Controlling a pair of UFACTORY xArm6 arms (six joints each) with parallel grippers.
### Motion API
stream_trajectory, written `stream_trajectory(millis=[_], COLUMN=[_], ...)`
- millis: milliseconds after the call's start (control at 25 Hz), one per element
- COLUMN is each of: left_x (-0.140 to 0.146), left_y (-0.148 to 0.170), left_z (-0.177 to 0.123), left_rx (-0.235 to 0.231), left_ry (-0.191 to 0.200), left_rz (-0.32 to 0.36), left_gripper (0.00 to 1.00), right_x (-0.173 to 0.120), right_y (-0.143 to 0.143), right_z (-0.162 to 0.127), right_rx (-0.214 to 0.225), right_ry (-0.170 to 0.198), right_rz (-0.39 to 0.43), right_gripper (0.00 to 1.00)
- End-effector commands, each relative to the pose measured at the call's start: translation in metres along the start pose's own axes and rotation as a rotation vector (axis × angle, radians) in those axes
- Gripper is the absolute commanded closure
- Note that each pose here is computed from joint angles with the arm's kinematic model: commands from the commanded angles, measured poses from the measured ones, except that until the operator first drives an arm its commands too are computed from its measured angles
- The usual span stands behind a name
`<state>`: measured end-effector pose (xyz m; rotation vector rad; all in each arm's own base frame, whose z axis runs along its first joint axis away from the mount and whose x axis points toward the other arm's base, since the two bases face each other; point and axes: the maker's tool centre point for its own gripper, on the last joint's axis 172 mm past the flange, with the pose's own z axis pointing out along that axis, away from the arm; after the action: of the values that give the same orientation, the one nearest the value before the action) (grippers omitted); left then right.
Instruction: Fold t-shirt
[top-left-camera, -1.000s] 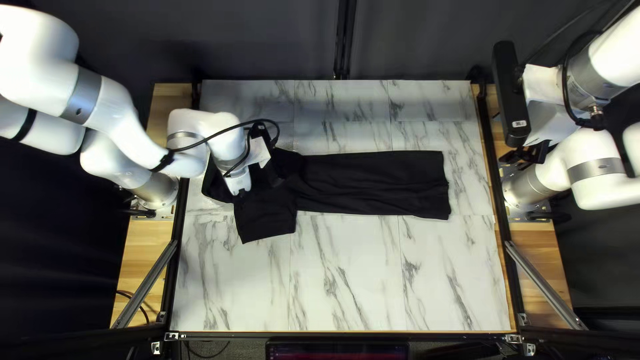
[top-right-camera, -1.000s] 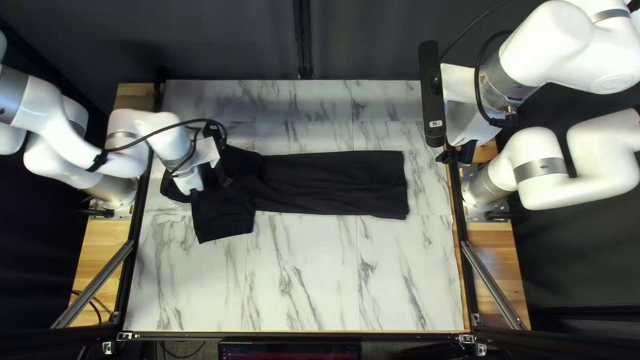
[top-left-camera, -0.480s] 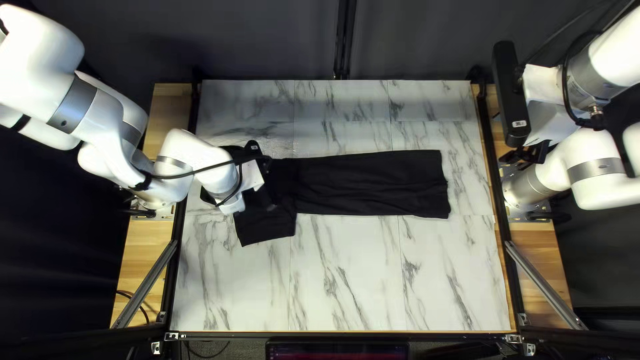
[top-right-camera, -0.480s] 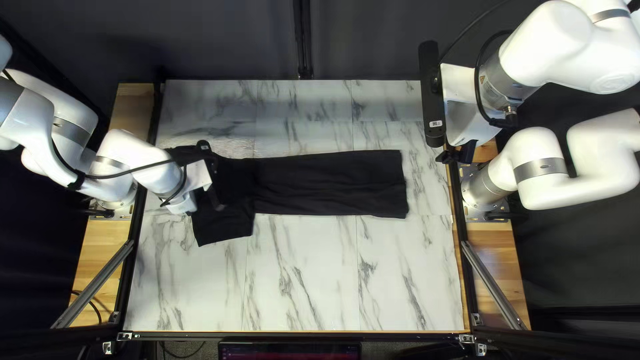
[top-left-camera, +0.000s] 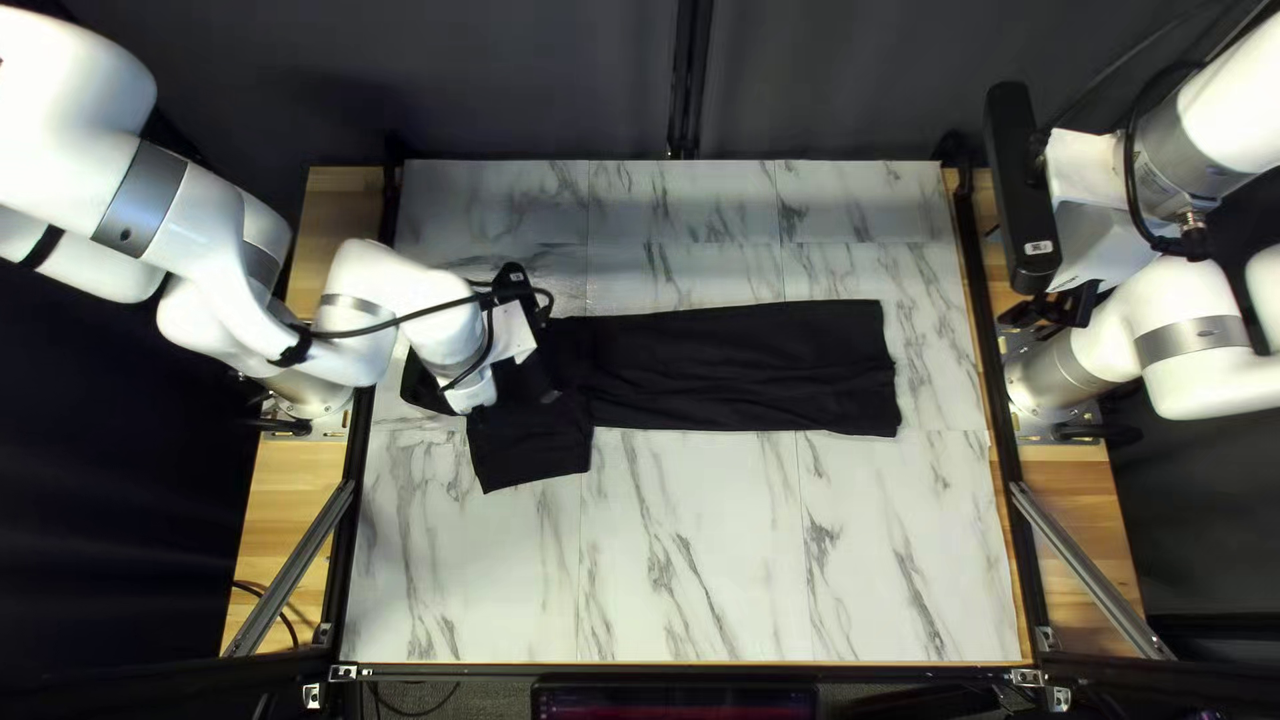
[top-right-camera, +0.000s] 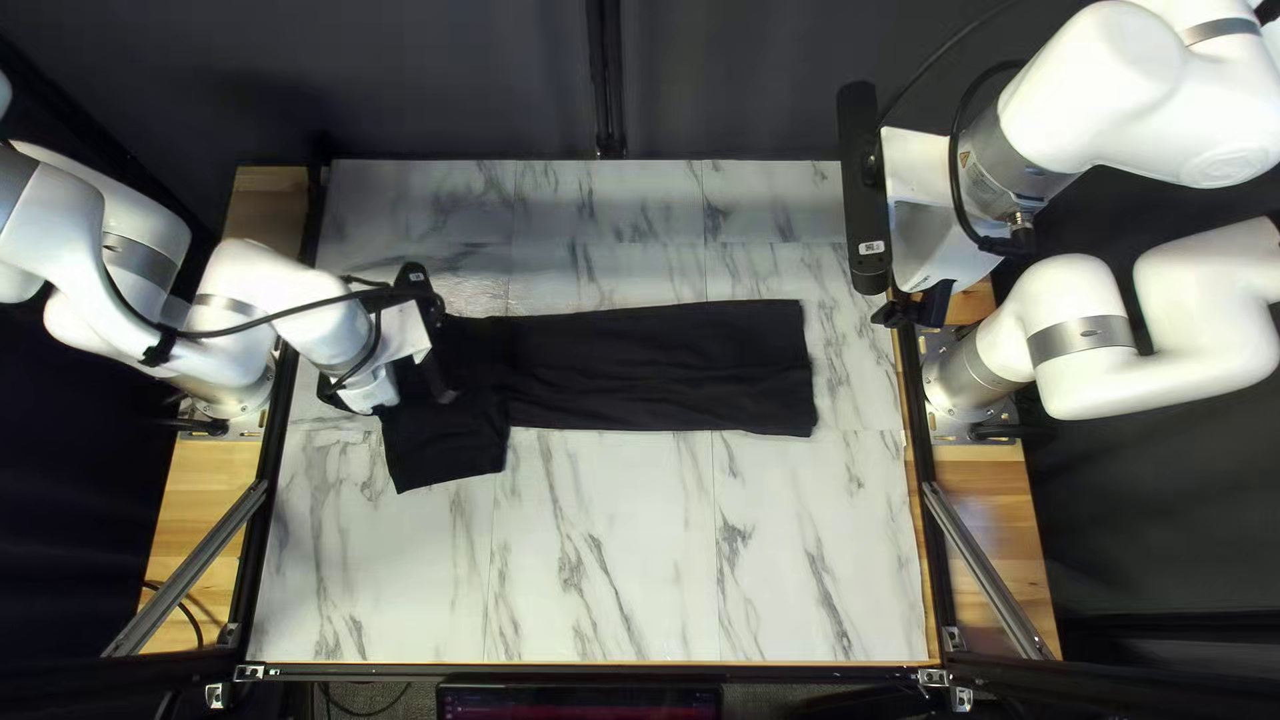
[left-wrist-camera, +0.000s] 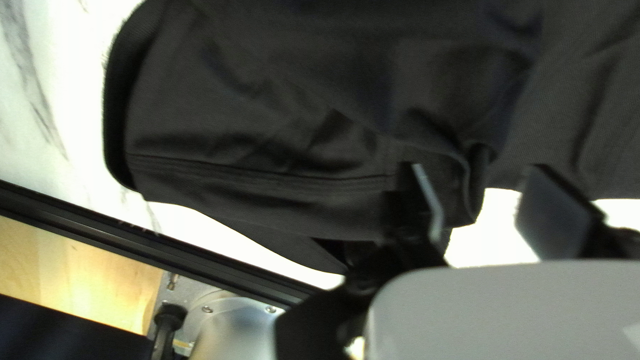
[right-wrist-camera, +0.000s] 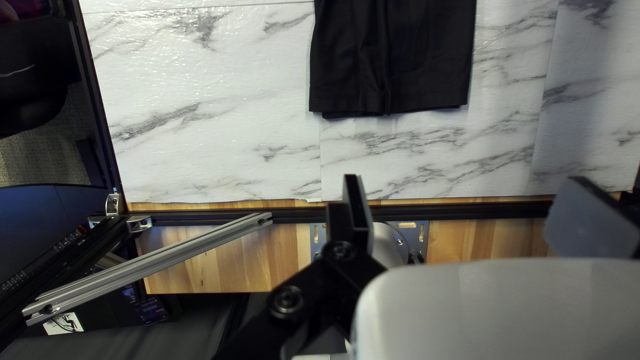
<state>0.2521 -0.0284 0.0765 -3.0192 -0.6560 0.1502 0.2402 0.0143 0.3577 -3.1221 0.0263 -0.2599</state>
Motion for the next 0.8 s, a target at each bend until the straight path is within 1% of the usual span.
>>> stream_trajectory(millis=[40, 240, 280, 440, 480, 600, 640, 720, 800], left_x=[0.008, 0.021, 0.023, 0.02, 0.016, 0.007, 0.006, 0.004, 0.004], left_y=[-0.011, -0.036, -0.04, -0.04, -0.039, -0.036, -0.035, -0.031, -0.027], left_z=[0.001, 0.004, 0.008, 0.02, 0.022, 0.023, 0.023, 0.023, 0.024], left_rx=[-0.007, -0.017, -0.02, -0.022, -0.017, -0.007, -0.009, -0.026, -0.058], left_ry=[-0.009, -0.041, -0.055, -0.096, -0.109, -0.134, -0.136, -0.133, -0.122], left_rz=[-0.004, -0.026, -0.034, -0.047, -0.051, -0.062, -0.064, -0.071, -0.076], left_gripper=[0.0, 0.0, 0.0, 0.0, 0.0, 0.0, 0.0, 0.0, 0.0], right_x=[0.0, 0.0, 0.0, 0.0, 0.0, 0.0, 0.0, 0.0, 0.0], right_y=[0.0, 0.0, 0.0, 0.0, 0.0, 0.0, 0.0, 0.0, 0.0], right_z=[0.0, 0.0, 0.0, 0.0, 0.0, 0.0, 0.0, 0.0, 0.0], right_rx=[0.0, 0.0, 0.0, 0.0, 0.0, 0.0, 0.0, 0.0, 0.0], right_ry=[0.0, 0.0, 0.0, 0.0, 0.0, 0.0, 0.0, 0.0, 0.0], right_rz=[0.0, 0.0, 0.0, 0.0, 0.0, 0.0, 0.0, 0.0, 0.0], right_gripper=[0.0, 0.0, 0.0, 0.0, 0.0, 0.0, 0.0, 0.0, 0.0])
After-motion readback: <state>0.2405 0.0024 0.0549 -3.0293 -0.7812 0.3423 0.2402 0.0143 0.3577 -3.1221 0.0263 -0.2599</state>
